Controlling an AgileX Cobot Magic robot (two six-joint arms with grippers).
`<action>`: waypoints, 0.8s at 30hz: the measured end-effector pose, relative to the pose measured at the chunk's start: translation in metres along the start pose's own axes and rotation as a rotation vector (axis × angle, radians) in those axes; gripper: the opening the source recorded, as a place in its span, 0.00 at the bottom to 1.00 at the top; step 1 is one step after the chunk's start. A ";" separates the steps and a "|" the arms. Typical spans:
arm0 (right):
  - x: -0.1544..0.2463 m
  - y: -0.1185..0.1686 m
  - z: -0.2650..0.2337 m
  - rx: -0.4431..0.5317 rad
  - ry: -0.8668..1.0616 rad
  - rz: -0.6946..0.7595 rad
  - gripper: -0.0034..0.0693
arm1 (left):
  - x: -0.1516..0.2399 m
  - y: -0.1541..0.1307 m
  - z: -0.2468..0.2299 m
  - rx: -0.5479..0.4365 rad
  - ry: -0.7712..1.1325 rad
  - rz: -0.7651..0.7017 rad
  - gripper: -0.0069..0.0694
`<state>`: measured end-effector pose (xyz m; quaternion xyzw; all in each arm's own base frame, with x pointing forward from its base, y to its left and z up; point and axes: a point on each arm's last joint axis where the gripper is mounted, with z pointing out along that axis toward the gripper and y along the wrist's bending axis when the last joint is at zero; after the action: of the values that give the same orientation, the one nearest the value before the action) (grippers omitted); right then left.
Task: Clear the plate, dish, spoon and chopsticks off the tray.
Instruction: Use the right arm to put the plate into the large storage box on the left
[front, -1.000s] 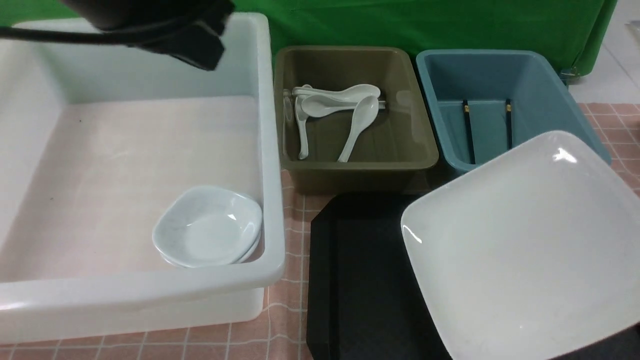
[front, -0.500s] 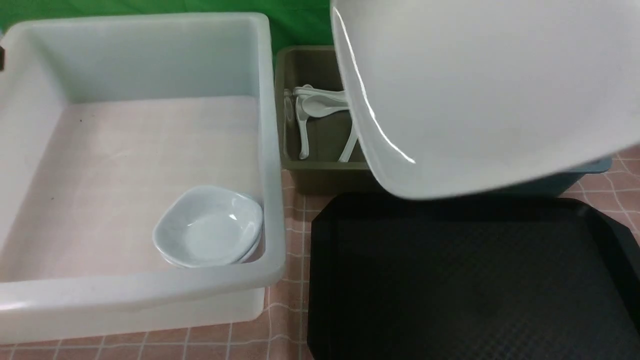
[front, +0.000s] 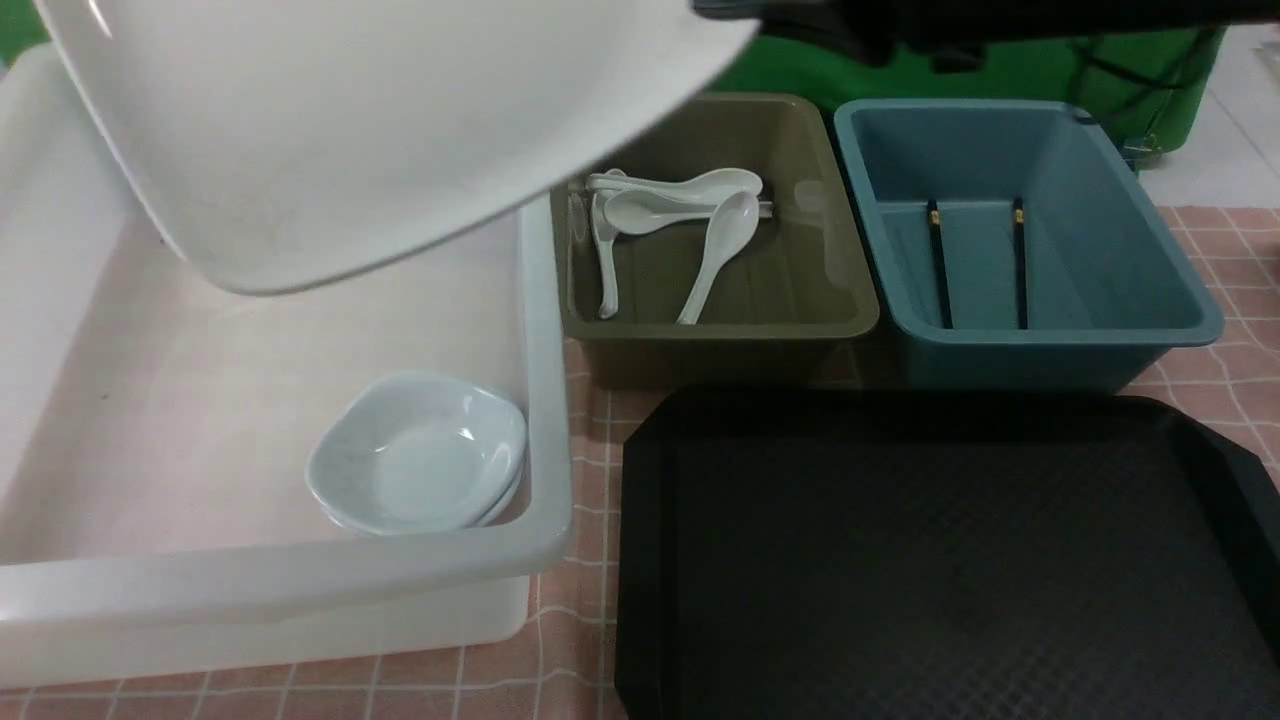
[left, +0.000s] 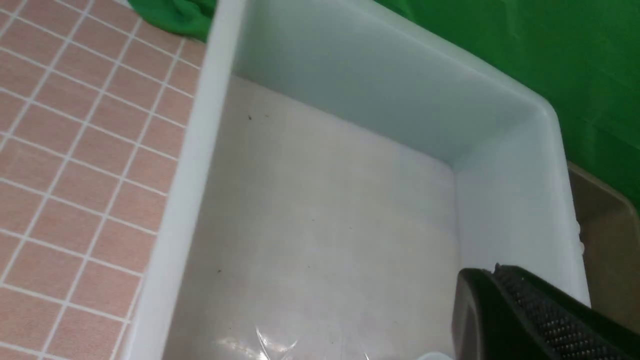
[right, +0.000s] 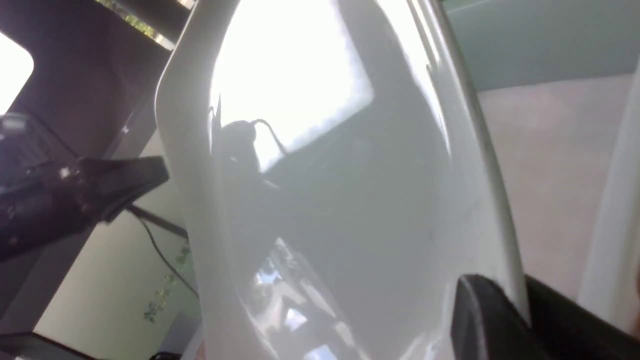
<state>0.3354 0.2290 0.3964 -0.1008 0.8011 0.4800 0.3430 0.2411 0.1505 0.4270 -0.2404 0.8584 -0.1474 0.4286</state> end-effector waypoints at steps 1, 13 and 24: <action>0.001 0.000 0.017 0.000 -0.004 0.011 0.15 | 0.000 0.001 0.000 -0.010 -0.004 -0.004 0.10; 0.037 -0.022 0.176 0.002 -0.039 0.196 0.15 | -0.001 0.007 -0.001 -0.070 -0.010 -0.010 0.10; 0.070 -0.062 0.221 0.081 -0.093 0.392 0.15 | -0.001 0.007 -0.001 -0.072 -0.011 -0.010 0.10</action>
<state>0.4137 0.3933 0.2402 0.0930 0.8074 0.5091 0.2833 0.2388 0.1573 0.4248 -0.2606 0.8595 -0.1173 0.4238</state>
